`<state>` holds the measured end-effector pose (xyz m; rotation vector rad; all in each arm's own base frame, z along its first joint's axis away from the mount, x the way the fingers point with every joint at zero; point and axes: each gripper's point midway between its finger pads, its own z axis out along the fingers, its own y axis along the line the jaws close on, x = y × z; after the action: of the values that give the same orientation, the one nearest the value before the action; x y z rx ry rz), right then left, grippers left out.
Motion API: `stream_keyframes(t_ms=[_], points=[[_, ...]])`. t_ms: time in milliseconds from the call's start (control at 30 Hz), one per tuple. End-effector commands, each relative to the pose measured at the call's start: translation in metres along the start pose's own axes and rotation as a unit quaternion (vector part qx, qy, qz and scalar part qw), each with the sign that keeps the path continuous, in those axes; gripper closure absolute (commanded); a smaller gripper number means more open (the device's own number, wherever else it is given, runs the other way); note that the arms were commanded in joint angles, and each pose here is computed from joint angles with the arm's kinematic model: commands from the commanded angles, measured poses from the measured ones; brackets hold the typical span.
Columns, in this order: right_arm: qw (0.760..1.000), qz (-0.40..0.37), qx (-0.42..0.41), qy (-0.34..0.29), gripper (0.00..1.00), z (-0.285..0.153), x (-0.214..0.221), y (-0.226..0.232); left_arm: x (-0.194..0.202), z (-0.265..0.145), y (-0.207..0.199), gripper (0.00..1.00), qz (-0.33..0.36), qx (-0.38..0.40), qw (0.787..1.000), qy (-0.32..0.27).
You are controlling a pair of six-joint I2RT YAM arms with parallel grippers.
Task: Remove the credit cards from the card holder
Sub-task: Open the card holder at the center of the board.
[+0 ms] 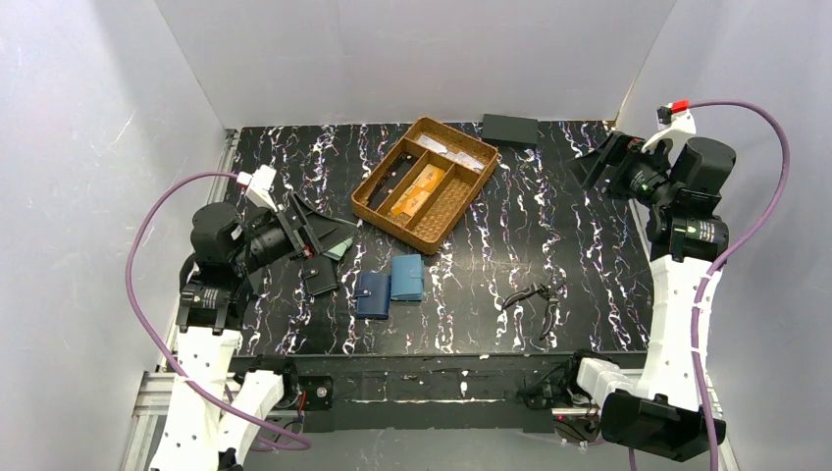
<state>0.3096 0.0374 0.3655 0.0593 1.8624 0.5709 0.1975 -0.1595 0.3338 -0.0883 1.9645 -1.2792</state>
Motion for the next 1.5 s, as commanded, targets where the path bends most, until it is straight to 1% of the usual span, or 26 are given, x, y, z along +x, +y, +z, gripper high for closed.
stream_keyframes(t_ms=[0,400,467,500,567,600,733,833,867,933,1267,1467], points=[[1.0,0.008,-0.005,-0.012,0.0,0.0,-0.011,0.004,-0.001,-0.001,-0.015,0.01,0.009,0.035,0.999,0.001],[1.0,0.014,-0.01,-0.007,0.0,0.004,-0.006,0.002,0.007,0.0,-0.007,0.01,0.007,0.03,0.999,0.013],[1.0,-0.014,-0.021,-0.005,0.0,0.007,-0.001,0.0,0.007,0.001,-0.003,0.01,0.006,0.022,1.0,0.015],[0.998,-0.041,-0.043,0.0,0.0,0.008,0.006,0.003,0.009,0.003,-0.001,0.01,0.008,0.019,1.0,0.021],[0.987,-0.108,-0.117,0.016,0.0,0.009,0.024,0.016,0.019,0.009,0.003,0.01,0.021,0.004,0.999,0.041],[0.981,-0.125,-0.144,0.03,0.0,0.01,0.037,0.018,0.027,0.014,0.006,0.01,0.036,-0.009,0.998,0.057],[0.97,-0.157,-0.166,0.084,0.0,0.012,0.068,0.011,0.066,0.033,0.025,0.01,0.1,-0.089,0.982,0.135],[0.953,-0.184,-0.201,0.133,0.0,0.007,0.093,0.01,0.08,0.044,0.034,0.01,0.118,-0.12,0.971,0.167],[0.947,-0.183,-0.216,0.149,0.0,0.003,0.103,0.012,0.081,0.048,0.034,0.01,0.122,-0.126,0.97,0.169],[0.942,-0.19,-0.224,0.161,0.0,0.002,0.112,0.01,0.08,0.053,0.036,0.01,0.132,-0.138,0.966,0.172],[0.934,-0.199,-0.241,0.175,0.0,0.007,0.136,0.002,0.09,0.067,0.058,0.01,0.154,-0.199,0.948,0.195],[0.93,-0.186,-0.253,0.192,0.0,0.011,0.152,-0.003,0.103,0.077,0.073,0.01,0.147,-0.238,0.937,0.21]])
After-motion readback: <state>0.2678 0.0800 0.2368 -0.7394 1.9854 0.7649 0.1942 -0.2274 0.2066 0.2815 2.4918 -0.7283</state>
